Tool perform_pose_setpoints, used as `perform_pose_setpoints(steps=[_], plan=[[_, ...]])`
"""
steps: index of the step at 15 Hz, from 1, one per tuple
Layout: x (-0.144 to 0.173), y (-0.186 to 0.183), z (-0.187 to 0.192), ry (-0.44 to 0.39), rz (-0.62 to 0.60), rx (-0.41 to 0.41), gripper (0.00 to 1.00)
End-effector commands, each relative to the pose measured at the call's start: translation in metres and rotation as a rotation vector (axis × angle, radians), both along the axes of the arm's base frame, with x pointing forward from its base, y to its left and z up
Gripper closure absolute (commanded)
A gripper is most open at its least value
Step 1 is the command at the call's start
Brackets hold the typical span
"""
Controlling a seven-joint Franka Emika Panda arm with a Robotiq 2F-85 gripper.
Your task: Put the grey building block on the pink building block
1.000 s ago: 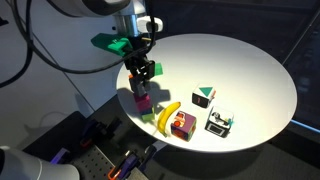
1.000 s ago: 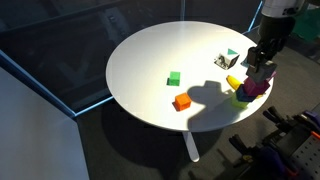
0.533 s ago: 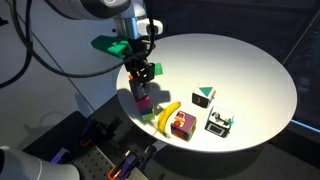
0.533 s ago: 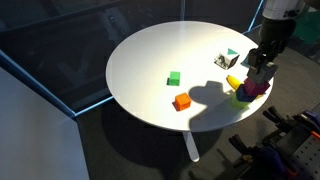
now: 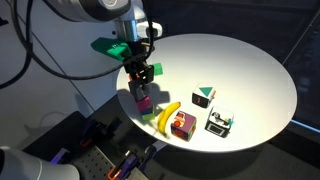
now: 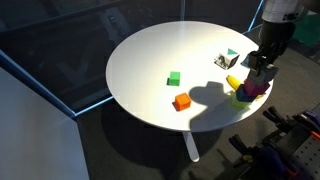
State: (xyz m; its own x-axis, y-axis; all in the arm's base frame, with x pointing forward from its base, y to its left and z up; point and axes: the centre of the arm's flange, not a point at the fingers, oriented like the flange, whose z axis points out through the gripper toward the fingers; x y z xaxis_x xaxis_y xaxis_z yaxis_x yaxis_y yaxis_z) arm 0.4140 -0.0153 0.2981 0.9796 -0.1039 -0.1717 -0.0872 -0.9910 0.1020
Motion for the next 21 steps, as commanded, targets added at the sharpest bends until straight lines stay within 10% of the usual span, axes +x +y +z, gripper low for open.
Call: perform_pose_setpoints(steps=[1, 11, 12, 16, 21], plan=[[-0.0014, -0.0004, -0.0021, -0.013, -0.011, -0.019, 0.7], [0.004, -0.0048, -0.0056, -0.014, -0.016, -0.016, 0.7], [0.0039, -0.0049, -0.0058, -0.014, -0.017, -0.015, 0.2], [0.0034, -0.0059, -0.006, -0.009, -0.017, -0.014, 0.01], [0.0044, -0.0085, 0.0026, -0.007, -0.018, -0.007, 0.0]])
